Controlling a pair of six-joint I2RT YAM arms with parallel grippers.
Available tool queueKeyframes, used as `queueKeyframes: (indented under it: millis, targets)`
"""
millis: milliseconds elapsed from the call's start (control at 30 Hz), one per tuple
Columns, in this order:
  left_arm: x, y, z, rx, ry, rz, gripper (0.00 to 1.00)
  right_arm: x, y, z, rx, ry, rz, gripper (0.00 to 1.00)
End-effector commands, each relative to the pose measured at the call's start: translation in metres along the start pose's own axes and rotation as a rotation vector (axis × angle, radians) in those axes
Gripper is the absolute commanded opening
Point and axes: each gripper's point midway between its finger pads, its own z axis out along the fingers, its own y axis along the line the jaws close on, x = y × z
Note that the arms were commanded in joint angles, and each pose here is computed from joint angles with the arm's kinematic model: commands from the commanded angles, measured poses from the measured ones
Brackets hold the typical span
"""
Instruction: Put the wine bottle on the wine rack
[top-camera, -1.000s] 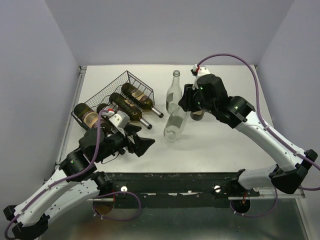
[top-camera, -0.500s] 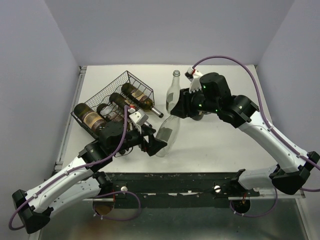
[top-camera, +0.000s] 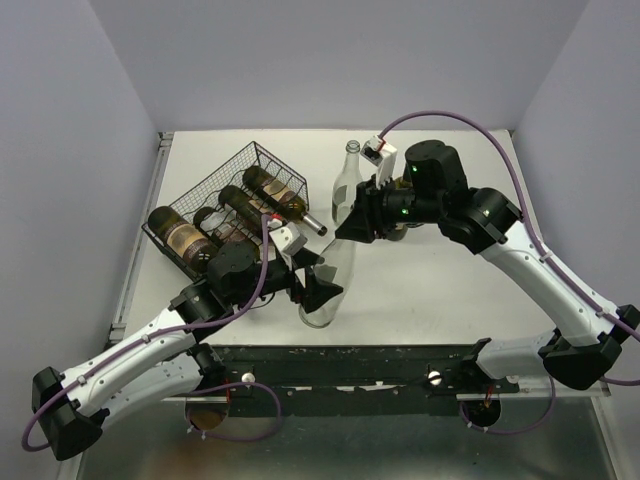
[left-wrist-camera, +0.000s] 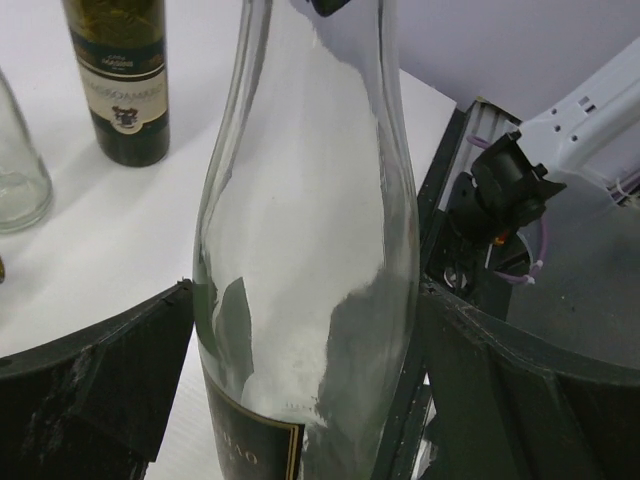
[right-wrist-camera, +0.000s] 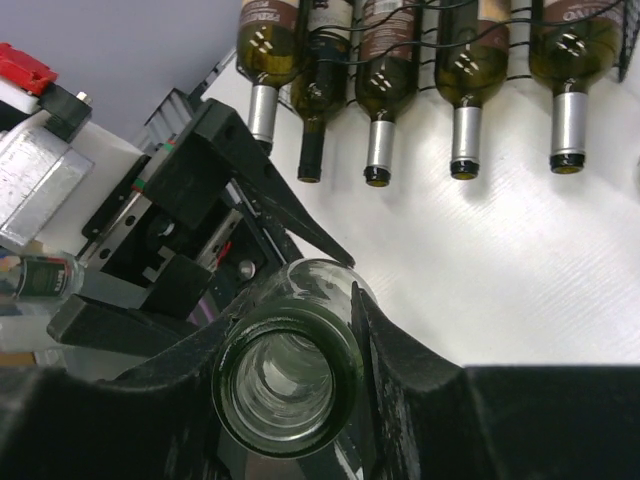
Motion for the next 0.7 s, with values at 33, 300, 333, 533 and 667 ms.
queueKeyframes:
  millis: [33, 300, 333, 533, 667]
  targets:
    - [0.003, -0.022, 0.002, 0.164, -0.022, 0.093, 0.99, -0.037, 0.082, -0.043, -0.352, -0.134, -0.075, 0.01]
    - [0.006, -0.031, -0.001, 0.225, -0.015, 0.131, 0.92, -0.033, 0.091, -0.049, -0.407, -0.13, -0.105, 0.01]
    - [0.007, -0.03, -0.001, 0.221, -0.013, 0.132, 0.81, -0.031, 0.091, -0.05, -0.407, -0.128, -0.103, 0.01]
    - [0.0, -0.027, 0.001, 0.201, -0.005, 0.174, 0.0, -0.026, 0.089, -0.053, -0.391, -0.118, -0.097, 0.02]
    - [-0.009, -0.019, 0.0, 0.159, -0.023, 0.257, 0.0, -0.022, 0.081, -0.054, -0.343, -0.117, -0.103, 0.42]
